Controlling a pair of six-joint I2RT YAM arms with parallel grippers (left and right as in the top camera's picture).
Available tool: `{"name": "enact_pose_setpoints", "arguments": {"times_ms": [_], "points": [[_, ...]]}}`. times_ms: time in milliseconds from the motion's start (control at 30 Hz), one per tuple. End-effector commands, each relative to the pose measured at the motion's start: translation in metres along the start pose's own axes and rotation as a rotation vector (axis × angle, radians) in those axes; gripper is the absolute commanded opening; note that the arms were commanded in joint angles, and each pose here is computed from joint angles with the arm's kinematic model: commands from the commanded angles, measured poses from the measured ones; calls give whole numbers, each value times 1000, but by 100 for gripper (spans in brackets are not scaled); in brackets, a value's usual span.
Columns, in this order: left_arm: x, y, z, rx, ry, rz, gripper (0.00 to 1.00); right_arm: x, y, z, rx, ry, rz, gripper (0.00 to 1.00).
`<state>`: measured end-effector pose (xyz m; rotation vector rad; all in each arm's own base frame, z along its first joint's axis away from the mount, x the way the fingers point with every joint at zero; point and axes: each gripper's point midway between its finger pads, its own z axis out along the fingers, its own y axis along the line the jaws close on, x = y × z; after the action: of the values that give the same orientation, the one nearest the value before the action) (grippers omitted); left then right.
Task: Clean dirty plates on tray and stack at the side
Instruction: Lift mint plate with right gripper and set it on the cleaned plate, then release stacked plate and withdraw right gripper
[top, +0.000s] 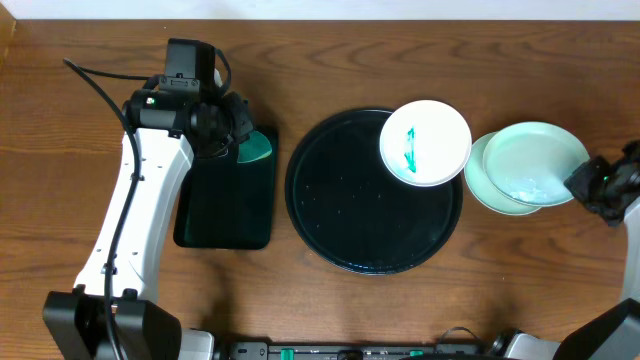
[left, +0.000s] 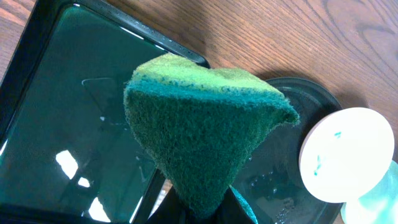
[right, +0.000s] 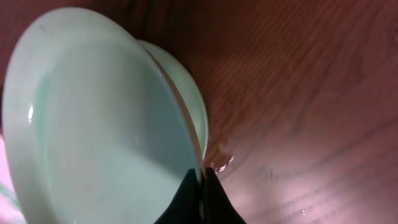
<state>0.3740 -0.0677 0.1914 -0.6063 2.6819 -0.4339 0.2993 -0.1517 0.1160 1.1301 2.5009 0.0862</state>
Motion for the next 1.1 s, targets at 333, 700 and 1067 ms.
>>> {"name": "enact_pose_setpoints", "arguments": {"times_ms": [333, 700, 1067], "points": [[0, 2, 2, -13, -2, 14, 7, 21, 6, 47, -44, -76, -47, 1], [1, 3, 2, -16, 1, 13, 7, 44, 23, 61, 36, -57, -162, 4], [1, 3, 2, -15, 1, 13, 7, 36, -3, 62, 122, -70, -99, 2]]}}
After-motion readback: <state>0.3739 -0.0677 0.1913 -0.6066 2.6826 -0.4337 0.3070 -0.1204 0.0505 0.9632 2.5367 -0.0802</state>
